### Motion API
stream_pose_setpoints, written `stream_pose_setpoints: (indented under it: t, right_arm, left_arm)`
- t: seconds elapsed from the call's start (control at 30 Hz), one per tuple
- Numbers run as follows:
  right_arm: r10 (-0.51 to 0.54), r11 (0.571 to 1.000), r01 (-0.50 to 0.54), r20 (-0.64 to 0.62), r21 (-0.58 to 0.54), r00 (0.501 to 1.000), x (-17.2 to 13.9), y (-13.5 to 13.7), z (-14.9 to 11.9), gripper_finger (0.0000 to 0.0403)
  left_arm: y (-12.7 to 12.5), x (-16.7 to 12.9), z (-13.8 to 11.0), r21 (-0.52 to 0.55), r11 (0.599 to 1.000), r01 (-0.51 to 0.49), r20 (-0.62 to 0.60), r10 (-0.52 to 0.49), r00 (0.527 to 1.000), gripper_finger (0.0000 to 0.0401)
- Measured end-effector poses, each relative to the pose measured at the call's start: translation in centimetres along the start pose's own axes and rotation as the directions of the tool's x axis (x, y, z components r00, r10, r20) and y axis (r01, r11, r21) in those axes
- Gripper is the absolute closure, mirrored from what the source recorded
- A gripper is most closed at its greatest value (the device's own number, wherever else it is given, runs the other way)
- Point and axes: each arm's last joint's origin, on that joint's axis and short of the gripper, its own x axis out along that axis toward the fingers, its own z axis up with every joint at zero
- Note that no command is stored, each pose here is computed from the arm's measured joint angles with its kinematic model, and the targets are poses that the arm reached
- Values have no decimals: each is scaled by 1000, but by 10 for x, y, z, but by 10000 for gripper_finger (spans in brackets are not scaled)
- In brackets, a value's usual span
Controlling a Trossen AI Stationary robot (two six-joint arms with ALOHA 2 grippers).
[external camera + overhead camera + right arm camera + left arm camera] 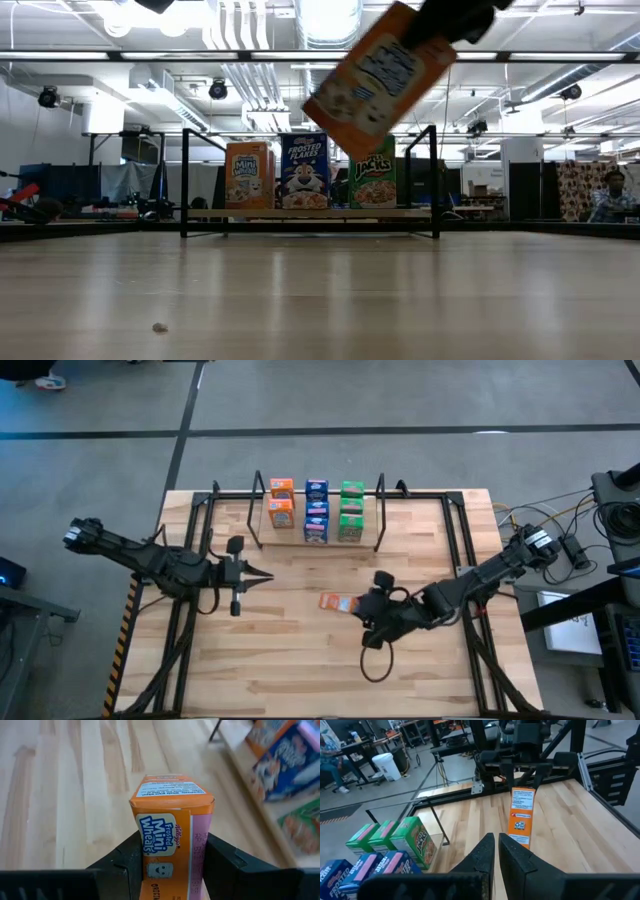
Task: Stack cereal on shelf
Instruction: Put the orange cereal box on the shelf
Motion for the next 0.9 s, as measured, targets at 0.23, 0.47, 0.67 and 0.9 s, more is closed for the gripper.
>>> stream_pose_setpoints:
  t: [0.23, 0.47, 0.67, 0.9]
  right_arm:
    - [-14, 998, 19, 85, -66, 996, 4, -22, 35, 255]
    - [28, 993, -11, 150, -114, 988, 2, -58, 79, 255]
    - [45, 987, -16, 177, -160, 983, 8, -94, 103, 255]
    - [10, 972, 35, 191, -234, 981, 32, -117, 128, 255]
  left_arm:
    - [2, -5, -3, -3, 1000, -1, 10, 1, 1000, 393]
    - [3, -7, -3, -6, 1000, -2, 18, 2, 1000, 393]
    - [3, -7, -3, -15, 1000, -2, 16, 3, 1000, 393]
    - [7, -9, -5, -48, 992, -116, -2, 116, 993, 393]
